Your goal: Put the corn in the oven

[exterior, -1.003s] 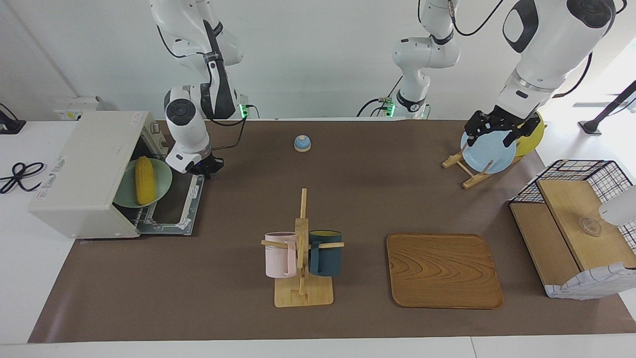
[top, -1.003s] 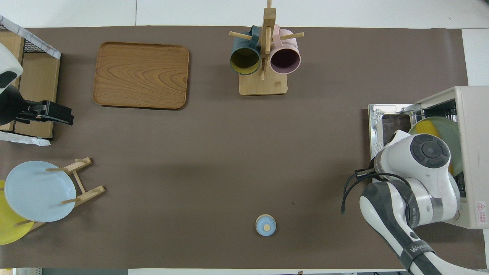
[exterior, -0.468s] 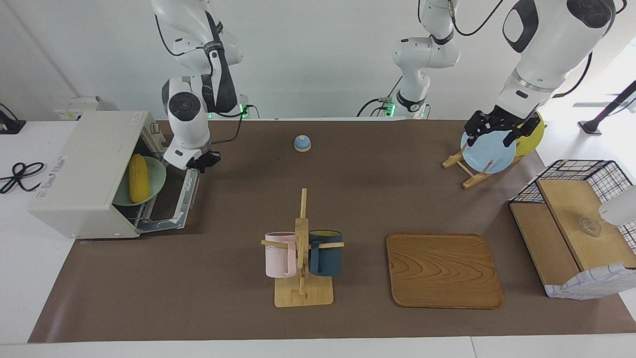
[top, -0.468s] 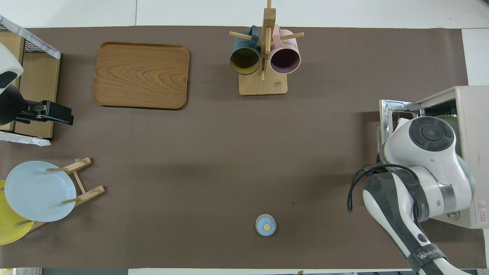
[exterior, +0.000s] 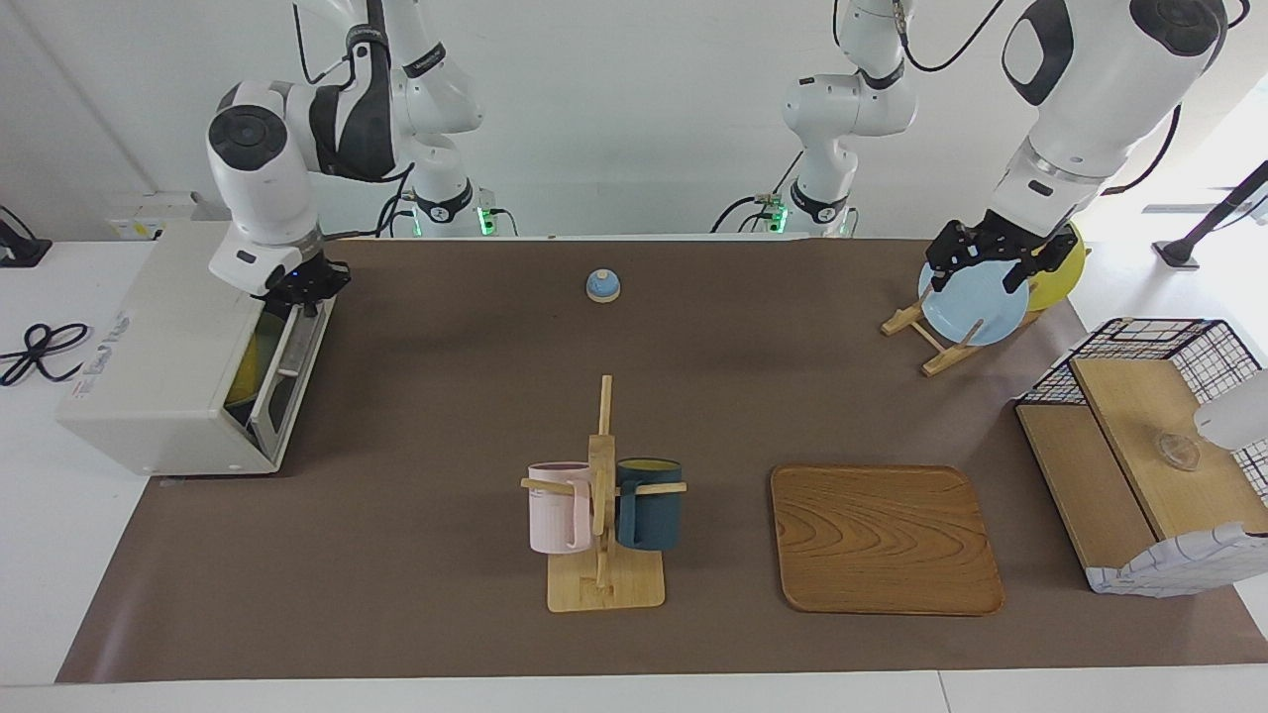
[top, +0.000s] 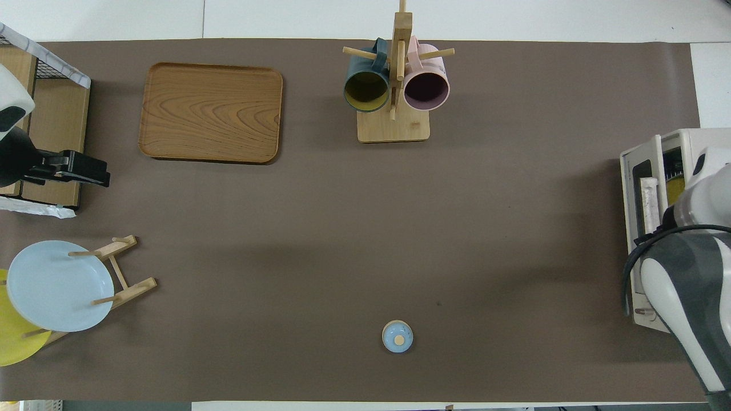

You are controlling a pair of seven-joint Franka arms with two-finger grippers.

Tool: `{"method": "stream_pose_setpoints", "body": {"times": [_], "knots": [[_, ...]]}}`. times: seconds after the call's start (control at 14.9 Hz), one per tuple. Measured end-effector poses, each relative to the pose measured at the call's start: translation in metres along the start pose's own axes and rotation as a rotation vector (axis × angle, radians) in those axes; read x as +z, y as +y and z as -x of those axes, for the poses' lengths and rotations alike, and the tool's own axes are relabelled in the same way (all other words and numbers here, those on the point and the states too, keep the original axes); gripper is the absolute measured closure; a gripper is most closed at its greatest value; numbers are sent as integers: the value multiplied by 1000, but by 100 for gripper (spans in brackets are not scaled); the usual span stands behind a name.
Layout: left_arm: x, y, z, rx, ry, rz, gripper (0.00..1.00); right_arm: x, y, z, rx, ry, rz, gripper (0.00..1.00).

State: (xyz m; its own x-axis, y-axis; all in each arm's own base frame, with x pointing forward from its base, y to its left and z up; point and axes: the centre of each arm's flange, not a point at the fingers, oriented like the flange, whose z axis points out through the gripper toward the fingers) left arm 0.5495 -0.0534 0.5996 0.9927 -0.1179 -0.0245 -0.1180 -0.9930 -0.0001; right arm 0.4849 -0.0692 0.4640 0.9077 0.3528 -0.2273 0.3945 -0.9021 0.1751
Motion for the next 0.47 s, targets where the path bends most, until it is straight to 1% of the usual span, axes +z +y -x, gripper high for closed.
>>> {"method": "stream_pose_setpoints", "body": {"times": [0.13,0.27,0.33,0.47], "knots": [[0,0,0,0,0,0,0,-1,11,6,-3,4,-2,99],[0,0,0,0,0,0,0,-6,8,5,-10,-3,-1,99],[0,0,0,0,0,0,0,-15,4,3,-18,-11,1,99],[0,0,0,0,0,0,0,-50,-11,-4,-52,-14,14,96]]}}
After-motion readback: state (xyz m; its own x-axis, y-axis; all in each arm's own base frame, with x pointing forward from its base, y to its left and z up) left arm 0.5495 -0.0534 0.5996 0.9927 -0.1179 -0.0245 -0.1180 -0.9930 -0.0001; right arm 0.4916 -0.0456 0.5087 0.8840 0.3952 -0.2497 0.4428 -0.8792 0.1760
